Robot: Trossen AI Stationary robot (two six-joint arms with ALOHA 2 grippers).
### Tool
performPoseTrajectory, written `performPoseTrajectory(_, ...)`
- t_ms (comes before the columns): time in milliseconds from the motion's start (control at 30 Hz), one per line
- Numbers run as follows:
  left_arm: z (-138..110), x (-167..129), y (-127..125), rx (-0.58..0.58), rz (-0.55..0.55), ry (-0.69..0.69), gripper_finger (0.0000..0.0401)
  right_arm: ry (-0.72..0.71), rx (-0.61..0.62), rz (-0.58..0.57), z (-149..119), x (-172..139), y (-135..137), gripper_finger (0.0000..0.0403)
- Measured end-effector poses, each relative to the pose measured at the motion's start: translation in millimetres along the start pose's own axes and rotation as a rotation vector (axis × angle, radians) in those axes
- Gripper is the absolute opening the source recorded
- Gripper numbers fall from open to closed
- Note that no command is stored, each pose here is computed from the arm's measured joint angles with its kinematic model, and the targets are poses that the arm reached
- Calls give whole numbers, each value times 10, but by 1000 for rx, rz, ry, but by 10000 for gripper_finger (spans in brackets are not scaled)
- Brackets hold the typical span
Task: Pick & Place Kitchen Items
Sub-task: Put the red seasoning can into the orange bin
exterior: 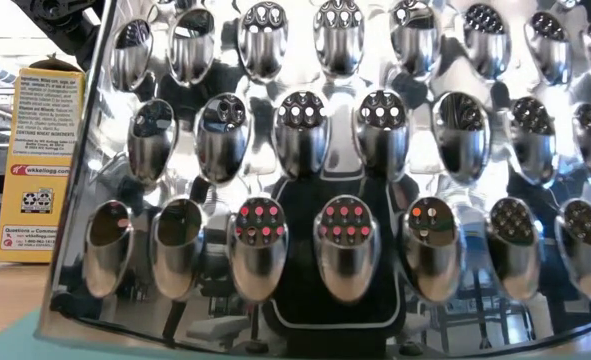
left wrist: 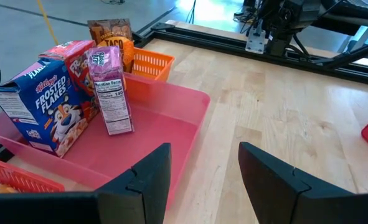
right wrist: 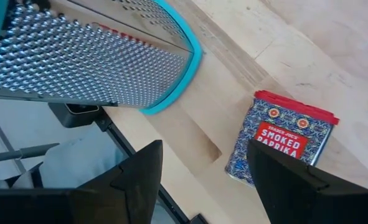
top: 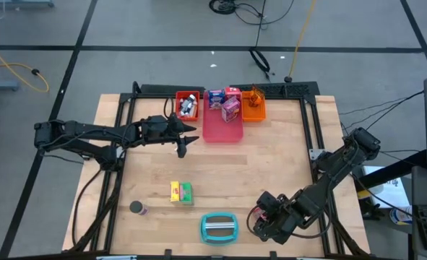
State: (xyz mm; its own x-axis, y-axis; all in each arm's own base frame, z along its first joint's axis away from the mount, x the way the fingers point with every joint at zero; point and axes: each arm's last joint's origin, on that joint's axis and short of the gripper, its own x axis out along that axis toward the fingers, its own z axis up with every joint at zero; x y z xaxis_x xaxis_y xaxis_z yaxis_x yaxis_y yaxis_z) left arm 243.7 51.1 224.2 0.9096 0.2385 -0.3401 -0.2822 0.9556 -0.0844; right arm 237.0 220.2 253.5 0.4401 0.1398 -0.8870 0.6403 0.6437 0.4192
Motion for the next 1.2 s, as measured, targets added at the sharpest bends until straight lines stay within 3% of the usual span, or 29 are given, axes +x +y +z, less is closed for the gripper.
performPoseTrajectory(1200,-1,0,0,0,0,0,186,-1,-36,76,-21,-9,73,226)
